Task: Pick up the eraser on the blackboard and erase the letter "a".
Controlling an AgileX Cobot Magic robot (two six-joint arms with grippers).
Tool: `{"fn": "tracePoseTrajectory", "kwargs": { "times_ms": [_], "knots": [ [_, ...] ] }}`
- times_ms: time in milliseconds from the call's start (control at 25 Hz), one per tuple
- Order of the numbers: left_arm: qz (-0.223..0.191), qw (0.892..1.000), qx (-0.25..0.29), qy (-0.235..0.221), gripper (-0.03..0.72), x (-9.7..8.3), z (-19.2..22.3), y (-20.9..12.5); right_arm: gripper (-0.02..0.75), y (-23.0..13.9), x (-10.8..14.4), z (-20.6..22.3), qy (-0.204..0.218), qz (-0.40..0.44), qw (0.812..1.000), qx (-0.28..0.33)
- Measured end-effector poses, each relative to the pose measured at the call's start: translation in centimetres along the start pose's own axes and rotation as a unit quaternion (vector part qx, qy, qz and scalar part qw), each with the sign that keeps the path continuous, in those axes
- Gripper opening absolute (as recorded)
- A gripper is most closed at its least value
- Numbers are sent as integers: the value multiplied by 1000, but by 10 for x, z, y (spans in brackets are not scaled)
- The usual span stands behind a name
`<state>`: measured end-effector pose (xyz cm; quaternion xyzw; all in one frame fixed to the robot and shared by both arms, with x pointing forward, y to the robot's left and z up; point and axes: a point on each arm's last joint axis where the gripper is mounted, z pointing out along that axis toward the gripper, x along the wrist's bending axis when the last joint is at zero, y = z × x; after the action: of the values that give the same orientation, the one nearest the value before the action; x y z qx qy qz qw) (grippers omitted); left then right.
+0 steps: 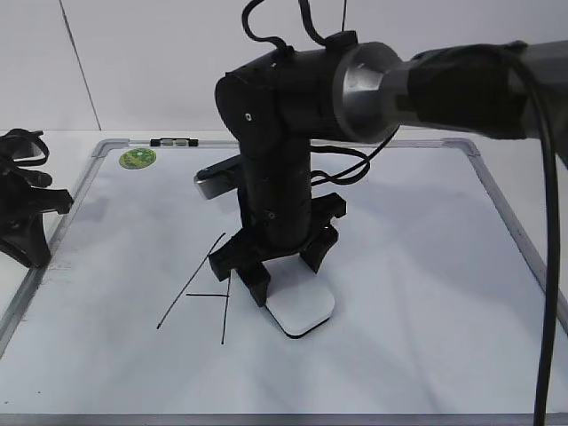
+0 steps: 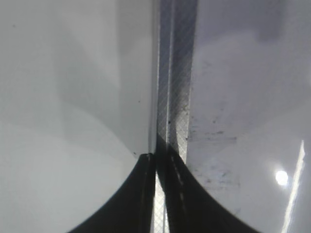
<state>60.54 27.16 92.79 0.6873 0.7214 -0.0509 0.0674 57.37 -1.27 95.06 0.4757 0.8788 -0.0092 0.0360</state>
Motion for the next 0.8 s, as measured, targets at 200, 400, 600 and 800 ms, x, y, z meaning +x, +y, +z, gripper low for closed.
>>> {"fn": "tracePoseTrajectory", "kwargs": {
  "times_ms": [200, 400, 600, 800],
  "knots": [
    [-1, 1000, -1, -1, 43, 0, 0, 0, 534, 2, -17, 1, 16, 35, 999, 3],
    [-1, 1000, -1, -2, 43, 0, 0, 0, 534, 4, -36, 2, 14, 62, 998, 3],
    [-2, 1000, -2, -2, 43, 0, 0, 0, 534, 4, -38, 0, 14, 65, 998, 1],
    [-2, 1000, -2, -2, 43, 0, 0, 0, 534, 0, -47, -15, 4, 68, 998, -17]
  ]
}}
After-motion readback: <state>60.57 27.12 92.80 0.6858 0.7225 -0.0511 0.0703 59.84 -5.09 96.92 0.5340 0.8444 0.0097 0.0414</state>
